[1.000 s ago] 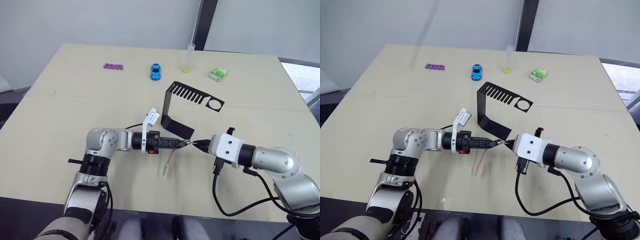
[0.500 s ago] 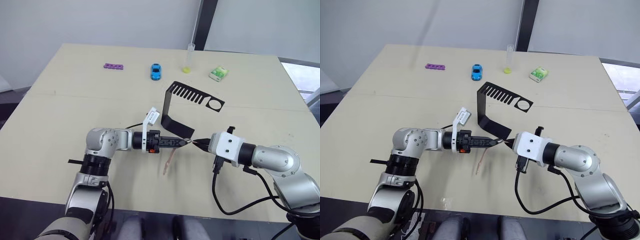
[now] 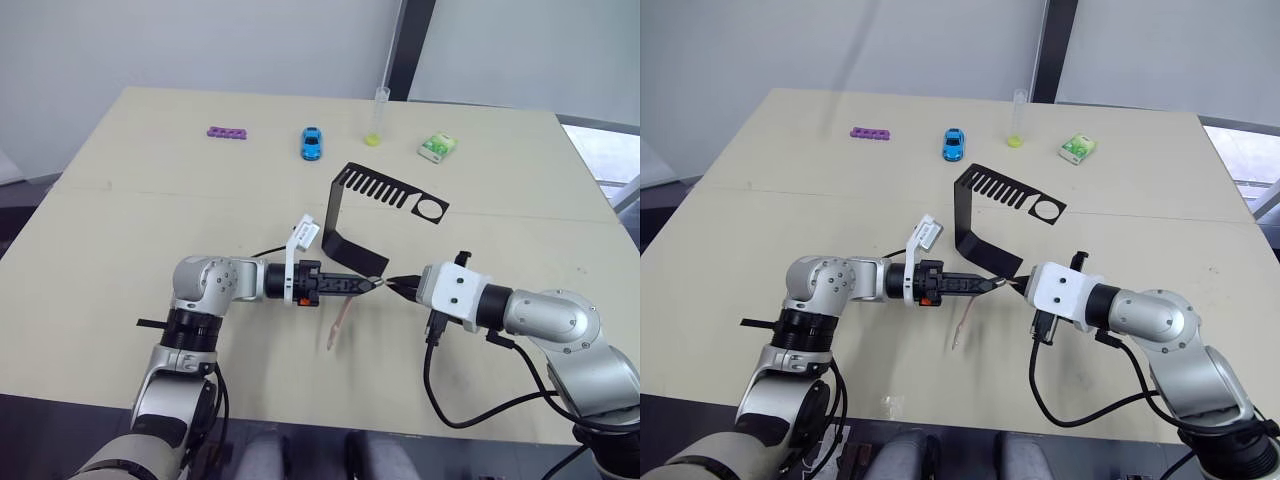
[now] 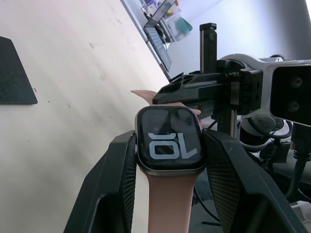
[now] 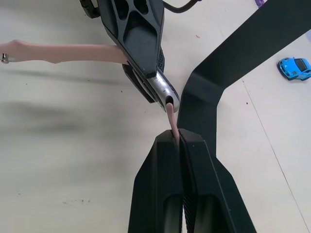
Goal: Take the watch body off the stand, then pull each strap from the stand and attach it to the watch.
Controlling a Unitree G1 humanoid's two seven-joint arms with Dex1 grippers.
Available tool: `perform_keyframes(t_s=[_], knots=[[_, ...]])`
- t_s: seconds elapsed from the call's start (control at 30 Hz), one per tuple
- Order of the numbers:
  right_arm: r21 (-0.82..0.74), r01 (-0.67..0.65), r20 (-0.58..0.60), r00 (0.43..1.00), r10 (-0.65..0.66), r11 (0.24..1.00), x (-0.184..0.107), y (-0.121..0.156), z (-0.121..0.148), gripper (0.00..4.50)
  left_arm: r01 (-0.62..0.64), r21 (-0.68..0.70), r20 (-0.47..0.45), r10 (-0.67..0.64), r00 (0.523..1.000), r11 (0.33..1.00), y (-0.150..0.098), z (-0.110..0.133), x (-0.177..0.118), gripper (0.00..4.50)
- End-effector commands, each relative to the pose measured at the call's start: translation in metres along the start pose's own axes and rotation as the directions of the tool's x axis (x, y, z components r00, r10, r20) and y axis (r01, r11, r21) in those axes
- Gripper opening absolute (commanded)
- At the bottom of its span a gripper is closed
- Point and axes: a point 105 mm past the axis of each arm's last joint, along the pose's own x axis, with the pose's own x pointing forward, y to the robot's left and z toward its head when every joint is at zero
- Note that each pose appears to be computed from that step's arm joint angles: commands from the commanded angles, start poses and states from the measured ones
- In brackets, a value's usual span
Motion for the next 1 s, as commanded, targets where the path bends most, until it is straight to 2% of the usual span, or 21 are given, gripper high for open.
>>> perform_keyframes(t_s=[0.03, 0.57, 0.77, 1.0], knots=[[-0.042, 0.028, 0.048, 0.999, -0.026, 0.999, 0.0, -0.0026, 0.0138, 0.0, 0.124, 0.052, -0.023, -0.123, 0.992, 0.991, -0.0254, 0.003, 0.0152, 1.58], [-0.022, 0.024, 0.068, 0.997, -0.023, 0.999, 0.0027, 0.0018, 0.0189, 0.0, 0.118, 0.055, -0.013, -0.118, 0.993, 0.991, -0.0244, 0.0061, 0.0157, 1.58], [-0.101, 0.042, 0.032, 0.999, -0.039, 0.994, 0.0013, -0.0025, 0.0143, 0.0, 0.122, 0.05, -0.011, -0.122, 0.993, 0.991, -0.0258, 0.0078, 0.0168, 1.58], [-0.103, 0.059, 0.037, 0.998, -0.055, 0.993, 0.0014, -0.0034, 0.0153, 0.0, 0.115, 0.046, -0.004, -0.115, 0.993, 0.992, -0.0247, 0.008, 0.0193, 1.58]])
